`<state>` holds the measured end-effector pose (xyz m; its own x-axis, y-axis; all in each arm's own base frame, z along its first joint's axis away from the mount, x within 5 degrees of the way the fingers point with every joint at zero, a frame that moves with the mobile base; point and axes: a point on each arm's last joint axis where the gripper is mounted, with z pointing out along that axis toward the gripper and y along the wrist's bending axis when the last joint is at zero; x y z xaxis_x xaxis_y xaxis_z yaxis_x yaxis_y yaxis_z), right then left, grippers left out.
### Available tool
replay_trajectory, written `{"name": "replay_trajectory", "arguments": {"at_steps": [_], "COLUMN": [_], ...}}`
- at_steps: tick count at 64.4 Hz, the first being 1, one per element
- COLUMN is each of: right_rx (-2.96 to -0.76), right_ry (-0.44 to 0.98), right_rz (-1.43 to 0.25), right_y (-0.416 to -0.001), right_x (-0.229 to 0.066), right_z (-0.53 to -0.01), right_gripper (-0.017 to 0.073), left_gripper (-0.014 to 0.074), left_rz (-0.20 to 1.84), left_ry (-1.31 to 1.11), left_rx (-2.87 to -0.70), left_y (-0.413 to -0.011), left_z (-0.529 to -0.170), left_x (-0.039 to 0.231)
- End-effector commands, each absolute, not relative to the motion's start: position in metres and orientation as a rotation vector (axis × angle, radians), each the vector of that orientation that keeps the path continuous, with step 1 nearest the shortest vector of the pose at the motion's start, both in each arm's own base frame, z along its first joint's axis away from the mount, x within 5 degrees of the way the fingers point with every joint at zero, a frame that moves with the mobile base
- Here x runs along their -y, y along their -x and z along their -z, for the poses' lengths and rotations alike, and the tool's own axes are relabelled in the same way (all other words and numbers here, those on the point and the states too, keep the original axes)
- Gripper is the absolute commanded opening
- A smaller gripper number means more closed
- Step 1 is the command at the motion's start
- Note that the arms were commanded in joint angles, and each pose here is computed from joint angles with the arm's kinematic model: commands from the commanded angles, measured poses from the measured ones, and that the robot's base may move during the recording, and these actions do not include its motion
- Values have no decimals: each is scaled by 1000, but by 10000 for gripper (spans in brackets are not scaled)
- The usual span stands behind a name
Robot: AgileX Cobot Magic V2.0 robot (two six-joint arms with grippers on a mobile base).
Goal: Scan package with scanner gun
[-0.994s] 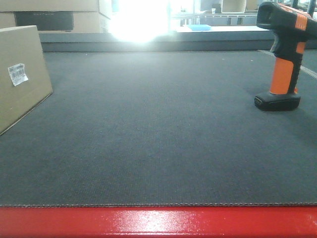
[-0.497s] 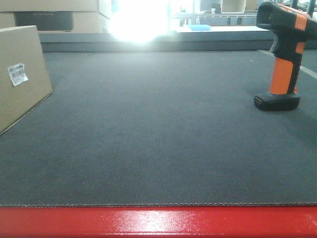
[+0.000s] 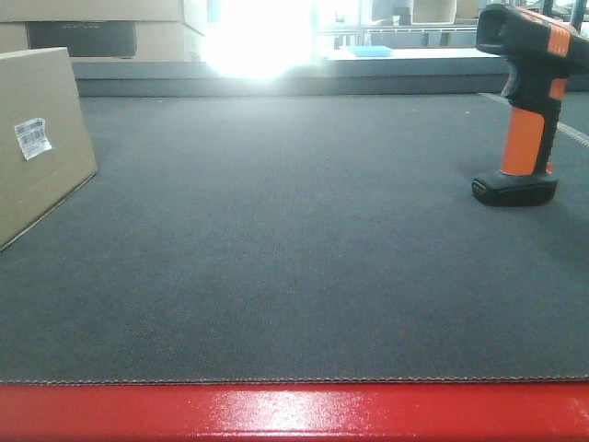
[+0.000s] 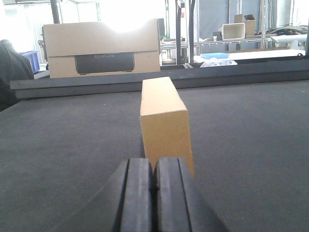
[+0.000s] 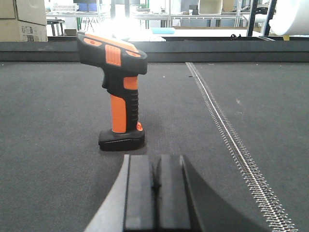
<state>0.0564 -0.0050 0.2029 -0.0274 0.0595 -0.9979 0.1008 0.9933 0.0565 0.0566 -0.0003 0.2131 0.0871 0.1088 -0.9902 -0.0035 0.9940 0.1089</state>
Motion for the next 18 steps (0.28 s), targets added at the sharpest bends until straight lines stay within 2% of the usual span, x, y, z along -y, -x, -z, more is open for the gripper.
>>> {"name": "replay_trajectory", "arguments": {"at_steps": [1, 18], "right_rx": [-1576, -1576], "right_ry": [-124, -124], "right_rz": [48, 48], "right_y": [-56, -56], "right_x": [6, 6], "right_z": [-204, -204], "right_gripper": [-153, -153], "left_gripper": [-111, -111], "left_rz": [-82, -82], "left_ry": [-80, -80], "left_rx": [-1457, -1457], "left_y": [-56, -56], "left_z": [-215, -215], "left_x": [0, 0]}}
